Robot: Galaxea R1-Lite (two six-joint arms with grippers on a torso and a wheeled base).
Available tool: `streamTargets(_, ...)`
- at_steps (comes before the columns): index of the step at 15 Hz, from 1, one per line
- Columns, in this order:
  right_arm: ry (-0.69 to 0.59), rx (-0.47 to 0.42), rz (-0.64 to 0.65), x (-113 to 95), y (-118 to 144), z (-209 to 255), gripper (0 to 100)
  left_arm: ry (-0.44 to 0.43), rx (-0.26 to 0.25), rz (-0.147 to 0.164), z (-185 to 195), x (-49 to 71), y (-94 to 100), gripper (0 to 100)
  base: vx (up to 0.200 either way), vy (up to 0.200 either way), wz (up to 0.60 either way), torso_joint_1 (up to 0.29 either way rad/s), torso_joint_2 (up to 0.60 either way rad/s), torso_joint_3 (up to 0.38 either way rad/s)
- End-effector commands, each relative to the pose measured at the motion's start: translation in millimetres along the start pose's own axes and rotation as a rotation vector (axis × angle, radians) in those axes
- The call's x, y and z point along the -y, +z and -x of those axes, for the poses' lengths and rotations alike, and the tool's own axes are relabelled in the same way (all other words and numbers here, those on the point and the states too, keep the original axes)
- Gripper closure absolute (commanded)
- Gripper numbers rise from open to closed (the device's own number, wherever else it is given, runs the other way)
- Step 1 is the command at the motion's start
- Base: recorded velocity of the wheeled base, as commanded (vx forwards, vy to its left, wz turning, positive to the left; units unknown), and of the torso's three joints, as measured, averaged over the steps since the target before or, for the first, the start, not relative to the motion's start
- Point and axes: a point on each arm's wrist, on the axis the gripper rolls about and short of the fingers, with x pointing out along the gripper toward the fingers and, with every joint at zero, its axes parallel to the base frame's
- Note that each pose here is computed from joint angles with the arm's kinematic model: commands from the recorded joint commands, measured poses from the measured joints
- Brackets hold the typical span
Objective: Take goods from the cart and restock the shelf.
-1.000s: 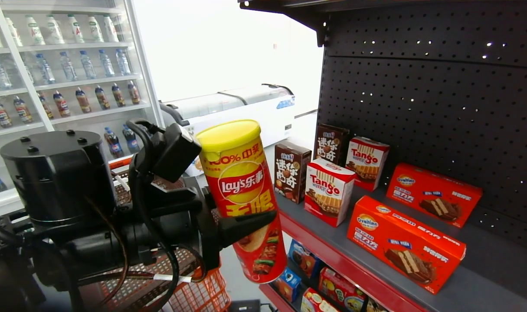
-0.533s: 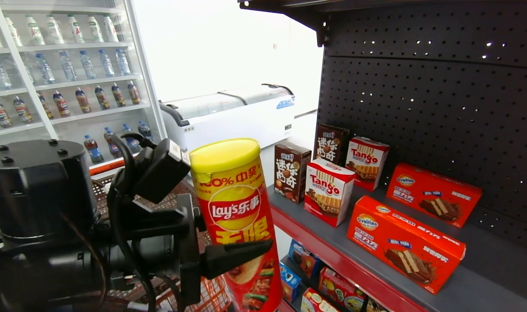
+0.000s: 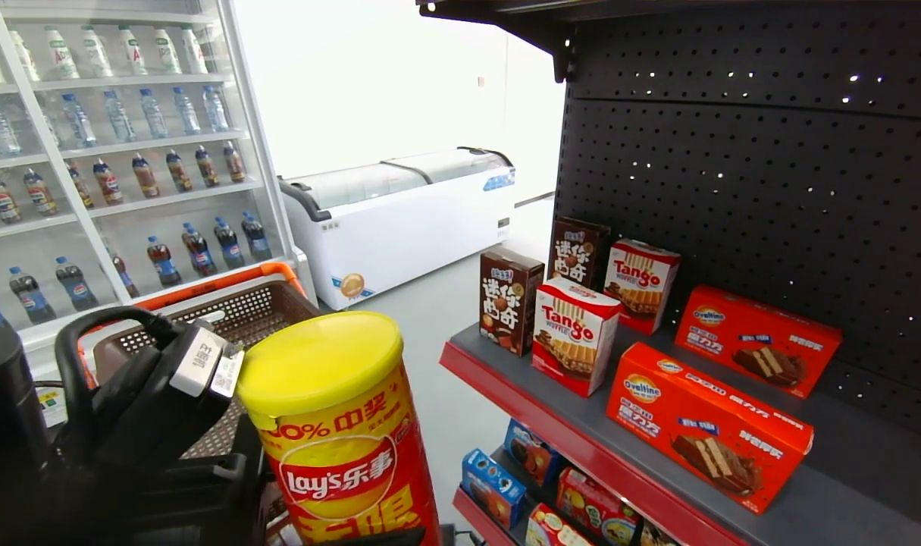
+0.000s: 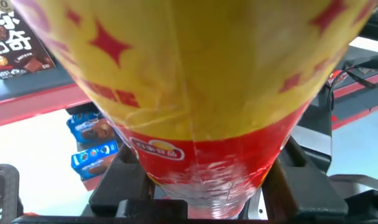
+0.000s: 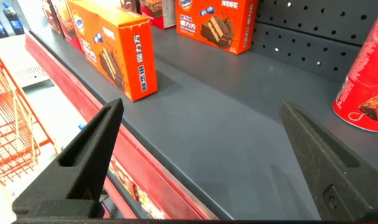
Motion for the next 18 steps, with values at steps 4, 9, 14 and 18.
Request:
streamTargets(4,0.001,0.0,0.0,0.0,0.1,-0.1,0,-0.004,0.006,-0.005,2.6,2.3,-0.2,100,0.0,0.0,-0.15,0.002,0.0,0.002)
streamTargets(9,0.001,-0.002,0.0,0.0,0.0,-0.1,0,-0.005,0.005,-0.004,3.3,2.8,-1.1,100,0.0,0.0,-0.6,0.002,0.0,0.001)
streamTargets(14,0.001,0.0,0.0,0.0,0.1,-0.1,0,-0.005,0.011,-0.008,3.8,3.1,0.3,100,0.0,0.0,-0.6,0.0,0.0,0.005)
streamTargets(18,0.001,0.0,0.0,0.0,0.1,-0.1,0,-0.005,0.026,-0.017,3.3,2.6,5.1,100,0.0,0.0,-0.6,0.002,0.0,0.0)
